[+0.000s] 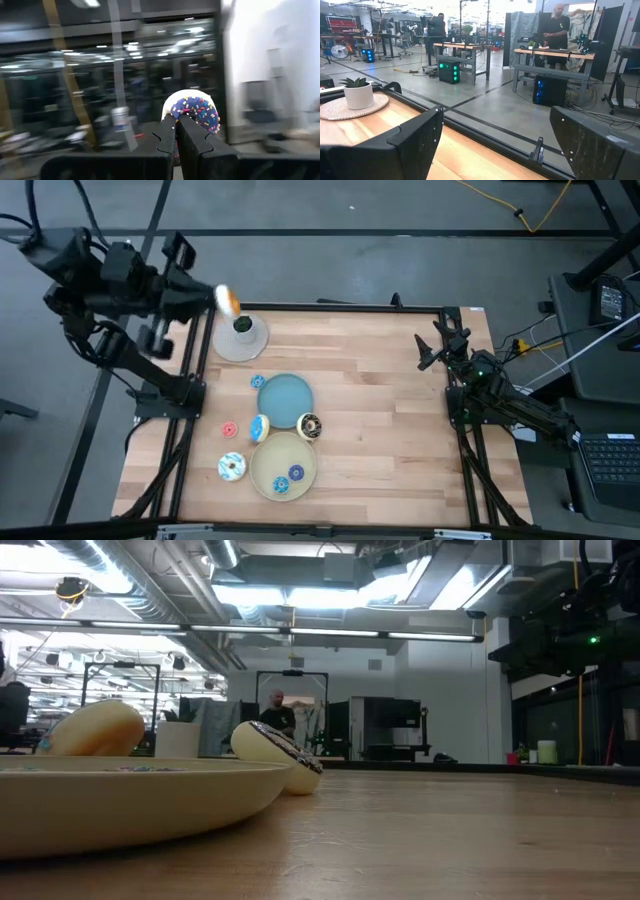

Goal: Pick & Place donuts
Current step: Put the small blue donut on the gray plate

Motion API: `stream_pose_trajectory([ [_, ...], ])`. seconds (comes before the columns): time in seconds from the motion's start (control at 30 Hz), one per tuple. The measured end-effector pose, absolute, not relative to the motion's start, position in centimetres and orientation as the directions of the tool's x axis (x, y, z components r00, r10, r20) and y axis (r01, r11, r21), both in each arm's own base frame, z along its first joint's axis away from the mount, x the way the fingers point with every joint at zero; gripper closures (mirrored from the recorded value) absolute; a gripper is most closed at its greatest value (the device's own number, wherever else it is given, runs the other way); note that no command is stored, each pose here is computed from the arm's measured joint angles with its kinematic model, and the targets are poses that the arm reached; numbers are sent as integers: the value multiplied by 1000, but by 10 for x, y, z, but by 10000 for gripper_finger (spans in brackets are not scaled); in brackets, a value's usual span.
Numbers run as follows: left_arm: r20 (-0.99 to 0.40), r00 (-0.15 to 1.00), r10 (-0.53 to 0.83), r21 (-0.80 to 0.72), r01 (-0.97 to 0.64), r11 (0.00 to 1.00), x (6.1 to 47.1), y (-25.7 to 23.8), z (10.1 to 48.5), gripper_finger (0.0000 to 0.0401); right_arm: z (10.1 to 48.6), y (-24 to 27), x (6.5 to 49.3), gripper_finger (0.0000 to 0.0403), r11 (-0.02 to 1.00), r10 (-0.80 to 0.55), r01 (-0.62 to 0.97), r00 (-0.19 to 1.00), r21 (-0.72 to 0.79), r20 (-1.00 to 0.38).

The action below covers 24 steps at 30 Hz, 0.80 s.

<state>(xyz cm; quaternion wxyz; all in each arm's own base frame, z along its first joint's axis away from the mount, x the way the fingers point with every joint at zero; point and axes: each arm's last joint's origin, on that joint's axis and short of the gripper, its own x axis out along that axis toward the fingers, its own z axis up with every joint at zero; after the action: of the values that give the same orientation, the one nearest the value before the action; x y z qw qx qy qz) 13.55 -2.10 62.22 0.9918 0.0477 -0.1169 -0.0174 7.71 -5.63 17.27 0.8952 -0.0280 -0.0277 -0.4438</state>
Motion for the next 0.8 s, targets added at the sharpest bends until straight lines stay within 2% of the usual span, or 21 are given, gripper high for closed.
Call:
stream_pose_trajectory([
  [0.2, 197, 943, 269, 87, -290, 953, 137, -18, 621, 398, 173, -56, 77, 38, 604, -793, 796, 605, -26, 74],
  [0.33, 128, 860, 494, 103, -506, 856, 137, -17, 615, 399, 173, -56, 77, 38, 605, -793, 796, 605, -26, 74],
  [0.43, 53, 772, 633, 180, -631, 755, 142, -18, 607, 399, 173, -56, 77, 38, 604, -793, 796, 604, -26, 74],
  [0.6, -38, 624, 780, 349, -723, 595, 157, -26, 588, 398, 173, -56, 77, 38, 605, -793, 796, 605, -26, 74],
  [0.8, -74, 515, 854, 497, -723, 479, 179, -36, 564, 398, 173, -56, 77, 38, 605, -793, 796, 605, -26, 74],
])
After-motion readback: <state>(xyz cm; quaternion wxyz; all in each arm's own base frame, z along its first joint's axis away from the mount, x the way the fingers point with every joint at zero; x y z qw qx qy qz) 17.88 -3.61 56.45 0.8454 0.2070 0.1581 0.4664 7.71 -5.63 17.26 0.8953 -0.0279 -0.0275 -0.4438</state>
